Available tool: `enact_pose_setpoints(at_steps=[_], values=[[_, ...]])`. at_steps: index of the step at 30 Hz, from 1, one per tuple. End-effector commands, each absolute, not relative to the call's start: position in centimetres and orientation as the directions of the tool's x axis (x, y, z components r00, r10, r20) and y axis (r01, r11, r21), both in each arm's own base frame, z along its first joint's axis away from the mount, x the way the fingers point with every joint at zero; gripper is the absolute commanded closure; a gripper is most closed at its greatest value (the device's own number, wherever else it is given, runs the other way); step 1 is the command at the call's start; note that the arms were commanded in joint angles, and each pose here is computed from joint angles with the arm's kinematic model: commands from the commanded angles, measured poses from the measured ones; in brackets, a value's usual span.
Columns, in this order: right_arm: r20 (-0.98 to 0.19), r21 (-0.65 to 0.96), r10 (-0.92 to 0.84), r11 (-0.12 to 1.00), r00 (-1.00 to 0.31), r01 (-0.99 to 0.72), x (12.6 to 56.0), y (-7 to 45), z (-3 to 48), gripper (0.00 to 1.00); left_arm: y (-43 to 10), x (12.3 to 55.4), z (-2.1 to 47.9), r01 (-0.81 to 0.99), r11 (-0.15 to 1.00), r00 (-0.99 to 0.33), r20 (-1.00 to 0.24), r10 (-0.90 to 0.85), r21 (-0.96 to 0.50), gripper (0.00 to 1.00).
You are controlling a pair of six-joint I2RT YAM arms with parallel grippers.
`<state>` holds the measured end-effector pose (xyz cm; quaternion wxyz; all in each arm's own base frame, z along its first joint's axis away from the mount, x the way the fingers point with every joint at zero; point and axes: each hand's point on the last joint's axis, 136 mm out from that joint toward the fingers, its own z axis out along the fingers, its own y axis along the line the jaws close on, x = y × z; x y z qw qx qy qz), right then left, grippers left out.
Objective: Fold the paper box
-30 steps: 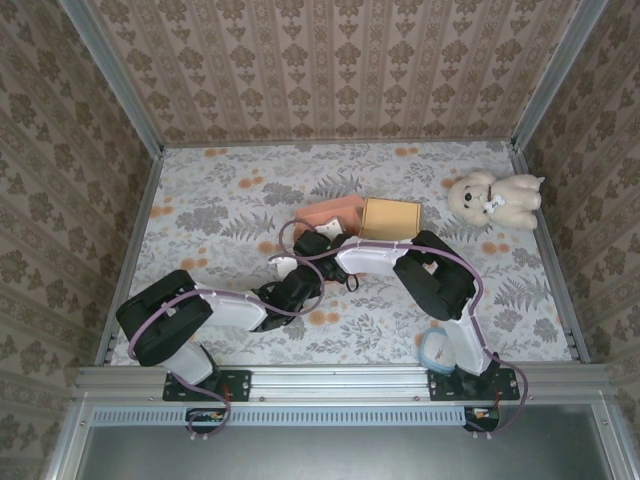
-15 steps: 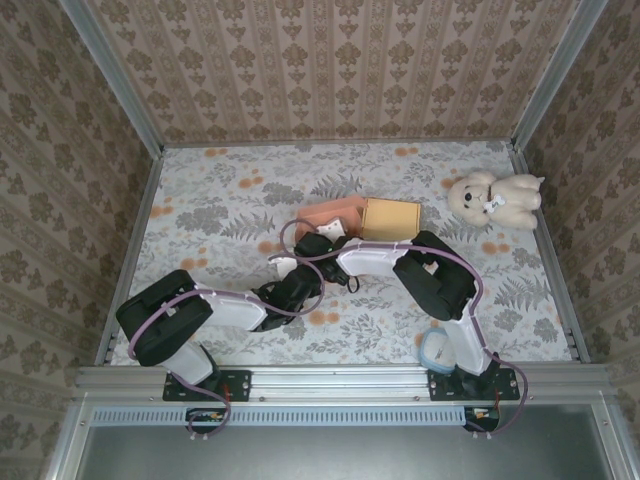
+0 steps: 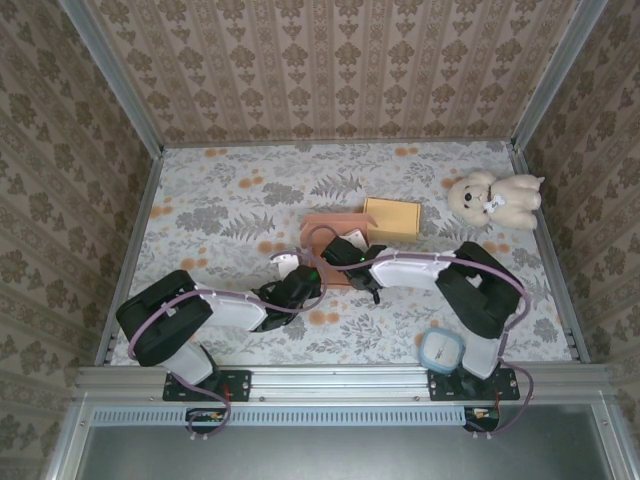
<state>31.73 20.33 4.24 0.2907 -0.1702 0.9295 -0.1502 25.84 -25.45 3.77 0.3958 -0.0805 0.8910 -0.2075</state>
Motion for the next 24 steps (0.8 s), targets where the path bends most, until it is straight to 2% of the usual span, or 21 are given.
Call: enact_pose_setpoints(at_steps=[1, 10, 14, 24], values=[[-0.551, -0.249, -0.354, 0.934, -0.756, -0.255, 31.0, 21.5, 6.5, 0.54, -24.4, 25.6, 3.1, 0.016, 0.931, -0.686, -0.682, -0.254, -0.364, 0.70], [-0.672, -0.029, -0.226, 0.959, -0.705, -0.280, 29.1, 22.3, 10.7, 0.50, -24.7, 25.5, 3.5, 0.038, 0.932, -0.686, -0.687, -0.239, -0.361, 0.70], [-0.736, 0.043, -0.164, 0.957, -0.657, -0.288, 28.1, 21.5, 13.3, 0.49, -25.3, 25.2, 5.0, 0.103, 0.934, -0.673, -0.715, -0.187, -0.342, 0.68], [-0.840, 0.058, -0.073, 0.974, -0.538, -0.221, 26.5, 16.0, 17.2, 0.44, -24.1, 24.3, 11.3, 0.234, 0.937, -0.597, -0.799, -0.072, -0.259, 0.57]])
